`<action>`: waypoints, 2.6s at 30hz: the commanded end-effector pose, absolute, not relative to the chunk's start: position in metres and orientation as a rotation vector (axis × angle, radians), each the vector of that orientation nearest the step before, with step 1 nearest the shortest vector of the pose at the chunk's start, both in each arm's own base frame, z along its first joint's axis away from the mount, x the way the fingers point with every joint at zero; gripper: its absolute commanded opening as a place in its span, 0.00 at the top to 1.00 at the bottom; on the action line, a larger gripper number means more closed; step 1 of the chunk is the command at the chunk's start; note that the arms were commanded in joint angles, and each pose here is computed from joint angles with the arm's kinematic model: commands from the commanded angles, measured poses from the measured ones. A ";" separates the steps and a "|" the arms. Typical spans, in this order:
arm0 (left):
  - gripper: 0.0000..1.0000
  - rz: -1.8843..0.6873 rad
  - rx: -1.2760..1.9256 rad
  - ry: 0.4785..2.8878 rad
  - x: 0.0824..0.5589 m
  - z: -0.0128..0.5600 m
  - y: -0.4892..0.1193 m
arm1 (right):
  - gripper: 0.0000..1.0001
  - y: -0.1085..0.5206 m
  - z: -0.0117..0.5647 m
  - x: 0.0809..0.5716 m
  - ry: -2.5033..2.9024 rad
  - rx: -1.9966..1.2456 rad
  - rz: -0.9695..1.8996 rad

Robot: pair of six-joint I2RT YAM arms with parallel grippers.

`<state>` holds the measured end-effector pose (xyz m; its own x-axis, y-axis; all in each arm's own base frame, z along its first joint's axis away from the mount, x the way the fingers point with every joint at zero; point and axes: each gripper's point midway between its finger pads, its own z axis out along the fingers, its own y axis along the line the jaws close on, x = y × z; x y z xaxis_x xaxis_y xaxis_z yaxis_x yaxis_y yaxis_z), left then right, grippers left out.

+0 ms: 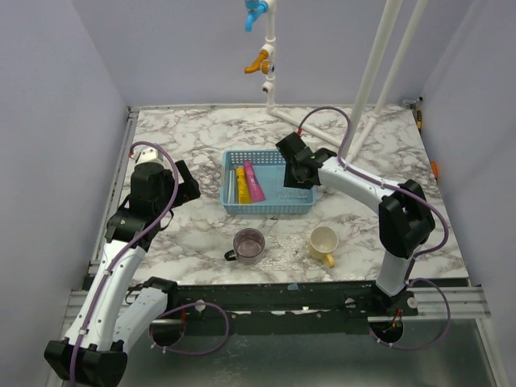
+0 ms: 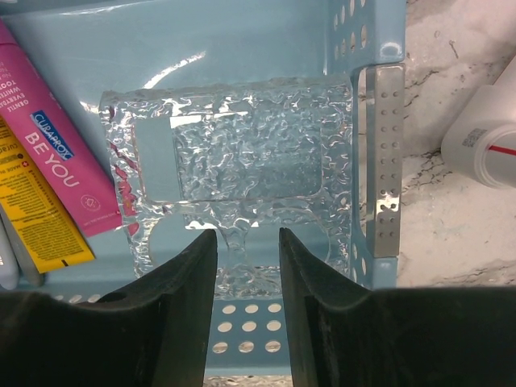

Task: Prepare toiletry sets of a toothbrush and toothpaste on the tray

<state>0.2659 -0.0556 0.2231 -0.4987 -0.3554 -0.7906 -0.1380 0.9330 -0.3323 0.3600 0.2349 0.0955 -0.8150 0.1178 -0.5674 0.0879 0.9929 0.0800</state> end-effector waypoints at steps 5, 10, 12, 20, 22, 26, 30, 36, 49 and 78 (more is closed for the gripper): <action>0.01 -0.313 -0.350 2.054 0.268 0.238 -0.058 | 0.61 0.243 0.091 0.371 2.531 0.183 0.093; 0.01 -0.314 -0.350 2.053 0.268 0.238 -0.058 | 0.62 0.242 0.090 0.372 2.528 0.183 0.079; 0.01 -0.316 -0.349 2.052 0.268 0.239 -0.059 | 0.64 0.241 0.089 0.372 2.529 0.180 0.073; 0.01 -0.314 -0.349 2.052 0.268 0.239 -0.058 | 0.83 0.241 0.089 0.374 2.527 0.172 0.060; 0.01 -0.314 -0.349 2.052 0.268 0.239 -0.058 | 0.92 0.242 0.093 0.375 2.522 0.167 0.065; 0.01 -0.315 -0.349 2.052 0.268 0.239 -0.058 | 0.99 0.245 0.105 0.379 2.502 0.143 0.084; 0.01 -0.318 -0.348 2.052 0.268 0.239 -0.059 | 0.99 0.246 0.125 0.384 2.464 0.128 0.077; 0.01 -0.320 -0.348 2.053 0.268 0.239 -0.059 | 0.99 0.248 0.158 0.386 2.409 0.115 0.096; 0.01 -0.327 -0.347 2.052 0.267 0.239 -0.060 | 0.99 0.250 0.214 0.355 2.352 0.085 0.151; 0.01 -0.338 -0.353 2.009 0.260 0.247 -0.058 | 0.99 0.280 0.218 0.200 2.364 0.073 0.159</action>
